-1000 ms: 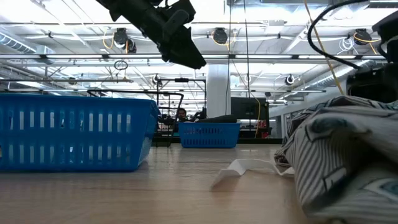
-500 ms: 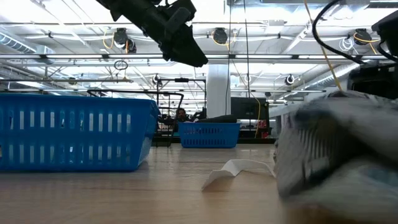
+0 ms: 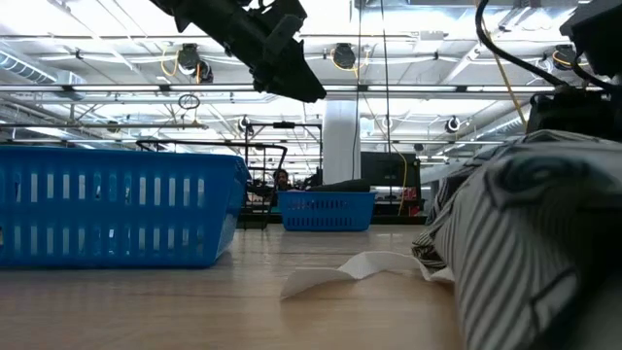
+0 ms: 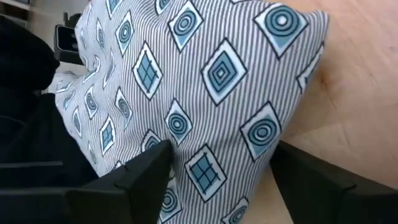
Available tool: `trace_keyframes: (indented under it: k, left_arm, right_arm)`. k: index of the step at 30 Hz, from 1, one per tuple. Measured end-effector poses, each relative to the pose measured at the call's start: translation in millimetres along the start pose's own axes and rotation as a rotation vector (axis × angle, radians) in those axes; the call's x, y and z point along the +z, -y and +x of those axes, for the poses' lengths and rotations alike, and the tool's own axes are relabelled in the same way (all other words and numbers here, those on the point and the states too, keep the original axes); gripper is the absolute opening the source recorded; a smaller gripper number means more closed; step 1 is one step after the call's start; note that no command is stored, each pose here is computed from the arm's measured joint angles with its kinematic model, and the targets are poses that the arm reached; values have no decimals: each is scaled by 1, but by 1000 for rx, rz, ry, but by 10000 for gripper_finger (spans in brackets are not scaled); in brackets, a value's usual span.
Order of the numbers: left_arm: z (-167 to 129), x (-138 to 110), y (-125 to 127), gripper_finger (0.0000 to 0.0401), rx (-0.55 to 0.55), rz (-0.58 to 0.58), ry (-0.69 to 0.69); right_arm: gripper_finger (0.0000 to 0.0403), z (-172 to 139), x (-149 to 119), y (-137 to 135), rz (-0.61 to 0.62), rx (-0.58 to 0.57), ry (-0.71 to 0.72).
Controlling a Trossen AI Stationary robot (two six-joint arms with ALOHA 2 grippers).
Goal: Pick & Place Medicine items
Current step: Put the gray patient gown into the black wire basket
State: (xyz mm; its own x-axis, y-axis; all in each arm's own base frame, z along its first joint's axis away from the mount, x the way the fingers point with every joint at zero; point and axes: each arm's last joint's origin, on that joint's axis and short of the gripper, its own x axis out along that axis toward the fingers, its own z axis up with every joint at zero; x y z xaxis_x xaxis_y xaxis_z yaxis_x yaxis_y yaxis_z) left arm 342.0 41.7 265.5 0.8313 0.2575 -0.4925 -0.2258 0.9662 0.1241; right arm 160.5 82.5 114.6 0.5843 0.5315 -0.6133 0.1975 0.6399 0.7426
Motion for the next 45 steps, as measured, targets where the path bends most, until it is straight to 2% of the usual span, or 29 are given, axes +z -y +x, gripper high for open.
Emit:
trace_keyframes:
  k: [5,12,13,18,22,26,31,37,40,45]
  left_arm:
    - [0,0,0,191,0,0,-1]
    - [0,0,0,191,-1,-5,1]
    - [0,0,0,191,-3,-8,1]
    - [0,2,1,191,-39,-60,22]
    - [-1,5,5,191,-153,-140,47]
    - [-2,8,12,191,-294,-221,54]
    - [-5,9,26,197,-350,-190,65]
    - [4,9,52,259,-469,-177,116]
    - [16,3,64,292,-532,-165,120]
    - [34,-7,70,323,-545,-178,98]
  right_arm:
    - [208,7,-1,1,-42,-1,-9]
    - [52,12,4,-3,-245,49,67]
    - [43,12,5,-4,-271,47,88]
    - [43,9,12,-8,-345,-3,209]
    - [43,4,22,-22,-472,-65,265]
    - [43,-3,32,-39,-554,-199,220]
    - [43,-17,45,-62,-615,-405,146]
    - [43,-29,57,-81,-723,-548,153]
    - [43,-32,62,-88,-773,-572,184]
    - [43,-36,67,-95,-832,-604,224]
